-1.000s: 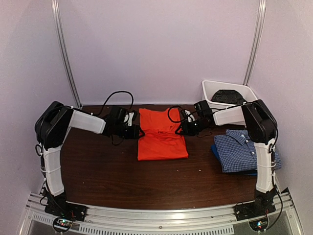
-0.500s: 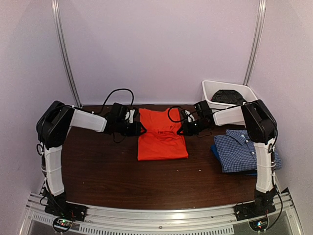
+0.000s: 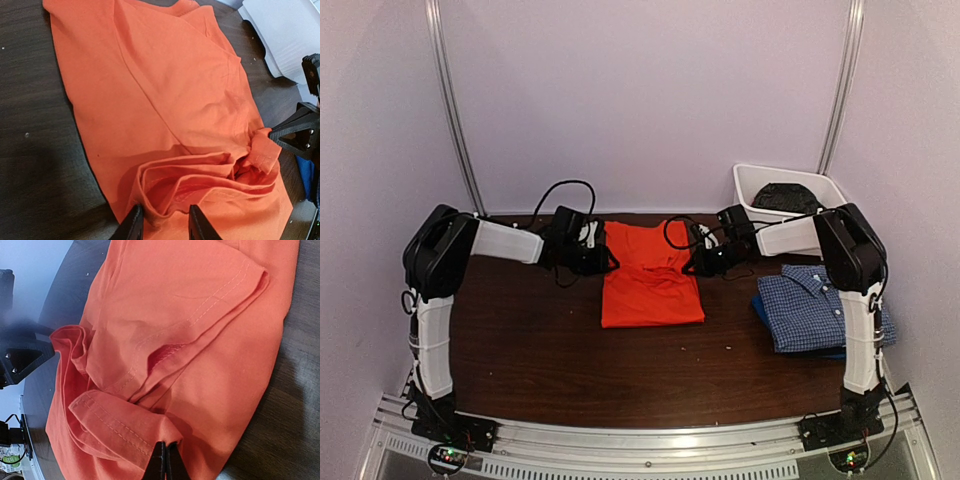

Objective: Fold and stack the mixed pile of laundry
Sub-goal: Fold the rectangle-folded shirt at the center of the board, then adjust the 2/3-rectangle-folded T-shirt at the center of the board.

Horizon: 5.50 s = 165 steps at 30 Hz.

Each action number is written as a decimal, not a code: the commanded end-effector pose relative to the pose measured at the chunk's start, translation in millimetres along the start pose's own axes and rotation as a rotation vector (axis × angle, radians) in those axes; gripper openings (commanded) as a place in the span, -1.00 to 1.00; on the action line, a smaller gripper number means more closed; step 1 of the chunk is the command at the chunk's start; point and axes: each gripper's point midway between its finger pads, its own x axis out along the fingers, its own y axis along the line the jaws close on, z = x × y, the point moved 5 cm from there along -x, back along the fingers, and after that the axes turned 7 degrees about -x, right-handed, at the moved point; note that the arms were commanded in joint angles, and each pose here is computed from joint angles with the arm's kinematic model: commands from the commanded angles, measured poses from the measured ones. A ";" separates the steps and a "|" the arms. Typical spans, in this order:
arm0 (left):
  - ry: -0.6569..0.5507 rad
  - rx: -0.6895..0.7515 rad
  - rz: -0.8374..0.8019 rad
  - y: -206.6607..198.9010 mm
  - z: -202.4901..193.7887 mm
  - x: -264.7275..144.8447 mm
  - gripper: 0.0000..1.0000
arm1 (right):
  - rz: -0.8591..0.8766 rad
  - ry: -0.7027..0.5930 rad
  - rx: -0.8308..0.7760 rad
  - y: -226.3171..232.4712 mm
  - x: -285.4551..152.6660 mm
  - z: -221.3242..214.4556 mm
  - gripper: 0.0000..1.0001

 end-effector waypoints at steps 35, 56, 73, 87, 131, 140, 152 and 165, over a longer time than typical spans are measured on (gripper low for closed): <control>-0.082 0.041 -0.013 1.4 18.9 1.8 -0.80 | -0.048 -0.092 -0.004 -15.9 -14.3 29.1 -0.62; -0.099 0.298 -0.154 -67.7 -8.4 -15.1 -0.27 | 0.144 -0.123 -0.071 64.0 -45.3 2.0 -0.43; -0.101 0.227 -0.098 -48.4 4.2 24.2 -0.34 | -0.016 -0.122 -0.093 33.1 12.4 29.0 -0.45; -0.178 0.214 -0.034 -22.7 47.8 -1.2 -0.28 | -0.099 -0.124 -0.111 6.9 7.1 61.7 -0.36; -0.151 0.166 -0.157 -25.1 4.3 -35.3 -0.19 | 0.340 -0.189 -0.014 74.4 -45.7 2.3 -0.03; 0.014 0.227 -0.319 -86.4 -73.4 -16.4 -0.19 | 0.343 -0.075 0.044 74.3 -41.0 -56.9 -0.13; 0.148 0.013 -0.198 -13.3 -158.8 -5.3 -0.28 | 0.233 0.090 0.174 37.2 -18.3 -145.8 -0.26; -0.090 0.528 0.021 -59.9 -163.5 -103.3 -0.08 | 0.292 0.065 0.022 116.6 -82.6 -146.4 -0.20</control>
